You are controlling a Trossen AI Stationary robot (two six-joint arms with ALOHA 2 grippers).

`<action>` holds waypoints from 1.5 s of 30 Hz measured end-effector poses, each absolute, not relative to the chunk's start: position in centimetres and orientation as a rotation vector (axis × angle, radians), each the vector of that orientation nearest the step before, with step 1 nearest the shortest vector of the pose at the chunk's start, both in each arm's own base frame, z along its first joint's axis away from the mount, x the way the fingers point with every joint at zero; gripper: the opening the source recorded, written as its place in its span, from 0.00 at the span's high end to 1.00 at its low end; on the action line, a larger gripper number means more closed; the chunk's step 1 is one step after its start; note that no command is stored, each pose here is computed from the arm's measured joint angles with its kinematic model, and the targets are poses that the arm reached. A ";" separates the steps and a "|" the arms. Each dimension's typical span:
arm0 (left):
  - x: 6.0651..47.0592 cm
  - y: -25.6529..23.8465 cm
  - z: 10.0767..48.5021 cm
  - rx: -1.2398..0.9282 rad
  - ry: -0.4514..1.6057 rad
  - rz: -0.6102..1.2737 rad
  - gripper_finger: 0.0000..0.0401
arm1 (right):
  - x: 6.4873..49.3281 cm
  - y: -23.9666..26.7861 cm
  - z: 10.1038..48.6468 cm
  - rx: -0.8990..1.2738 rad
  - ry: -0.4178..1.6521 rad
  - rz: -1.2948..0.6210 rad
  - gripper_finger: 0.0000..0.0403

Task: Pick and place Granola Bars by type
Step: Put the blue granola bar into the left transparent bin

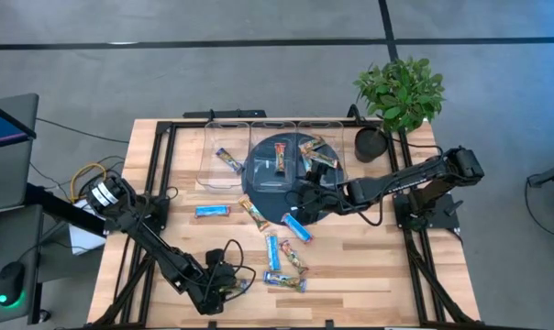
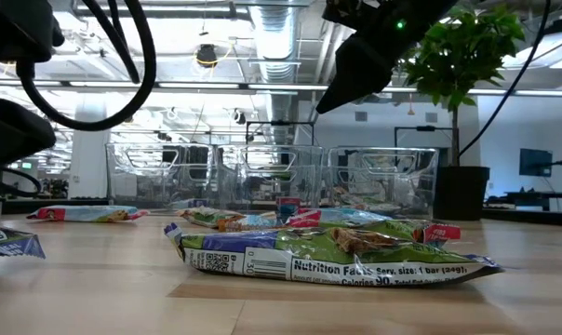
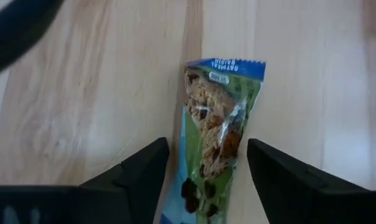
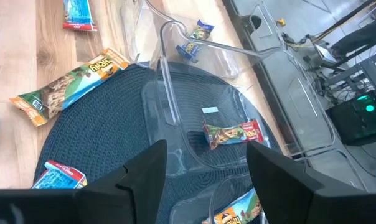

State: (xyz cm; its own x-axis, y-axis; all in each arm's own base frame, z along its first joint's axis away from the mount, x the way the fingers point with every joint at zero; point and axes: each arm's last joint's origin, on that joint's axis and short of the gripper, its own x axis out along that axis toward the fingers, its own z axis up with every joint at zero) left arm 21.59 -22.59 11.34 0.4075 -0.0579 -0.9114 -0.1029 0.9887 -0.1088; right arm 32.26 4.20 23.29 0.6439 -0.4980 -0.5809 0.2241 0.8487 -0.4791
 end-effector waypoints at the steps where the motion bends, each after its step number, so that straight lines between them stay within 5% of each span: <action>1: 21.6 -22.6 11.4 -0.137 1.161 0.028 0.47 | 32.3 4.2 23.3 -0.385 0.769 -0.423 0.47; 23: 21.6 -22.5 12.1 0.012 1.146 0.073 0.75 | 32.2 4.2 23.0 -0.365 0.781 -0.428 0.47; 35: 22.1 -22.8 12.7 0.053 1.130 0.069 0.78 | 32.3 4.3 23.0 -0.337 0.785 -0.385 0.47; 45: 22.8 -22.6 15.7 0.239 1.073 0.244 0.78 | 32.2 4.4 22.9 -0.326 0.789 -0.388 0.47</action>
